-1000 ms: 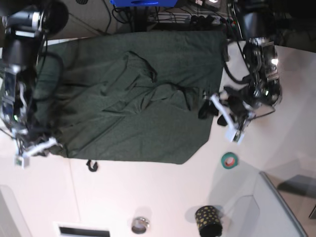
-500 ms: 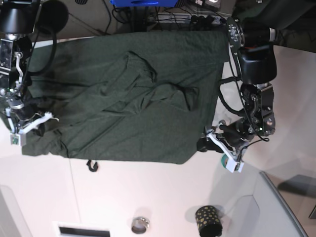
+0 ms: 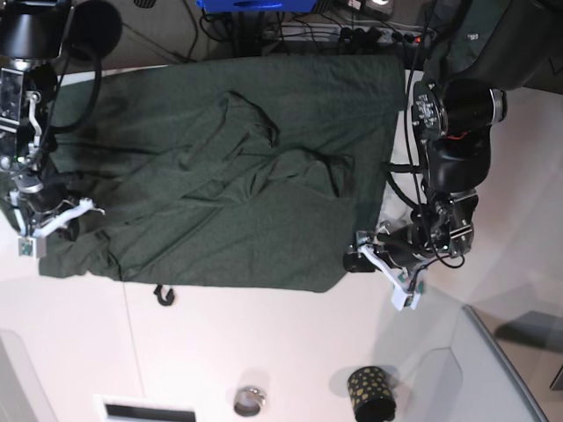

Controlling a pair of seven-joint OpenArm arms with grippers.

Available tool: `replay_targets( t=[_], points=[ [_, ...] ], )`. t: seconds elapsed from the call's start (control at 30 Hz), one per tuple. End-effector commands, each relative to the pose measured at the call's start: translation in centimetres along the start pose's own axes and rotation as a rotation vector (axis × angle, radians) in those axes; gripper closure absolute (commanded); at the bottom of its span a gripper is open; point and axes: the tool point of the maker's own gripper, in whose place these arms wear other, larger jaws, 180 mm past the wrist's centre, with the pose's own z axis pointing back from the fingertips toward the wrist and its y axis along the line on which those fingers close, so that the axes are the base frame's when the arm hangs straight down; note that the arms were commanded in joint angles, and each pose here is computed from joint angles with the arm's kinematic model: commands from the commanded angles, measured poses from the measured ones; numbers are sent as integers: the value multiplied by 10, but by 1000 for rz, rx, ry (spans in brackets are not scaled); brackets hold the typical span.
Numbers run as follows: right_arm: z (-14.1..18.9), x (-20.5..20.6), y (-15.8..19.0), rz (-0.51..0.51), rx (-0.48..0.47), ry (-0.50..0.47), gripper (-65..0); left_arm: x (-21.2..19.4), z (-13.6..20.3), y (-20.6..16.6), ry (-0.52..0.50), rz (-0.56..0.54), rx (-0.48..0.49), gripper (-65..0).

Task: Layout the t-shirt on the table in an organized manner, then fold the t-shirt properly
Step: 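Move the left gripper over the shirt and grasp fabric near the middle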

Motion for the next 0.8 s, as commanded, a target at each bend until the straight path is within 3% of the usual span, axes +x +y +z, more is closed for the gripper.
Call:
replay_targets(
  t=[0.0,0.47,0.53,0.67,0.77],
  points=[
    [1,20,-4,8,-2,-57,-3,26,1,-5,-65,-4,-15,-405],
    [3,11,-5,10,-6,-39,-3,-9,-3,-7,-35,24,-18,-377],
    [4,10,-6,10,-6,-38,-3,-16,-3,-7,-30,28,-17,-290],
    [4,9,-6,9,-7,-35,-3,-12,-1,-8,-50,12,-13,-5],
    [4,9,-6,9,-7,-35,-3,-4,2,-13,-77,-30,-7,0]
  ],
)
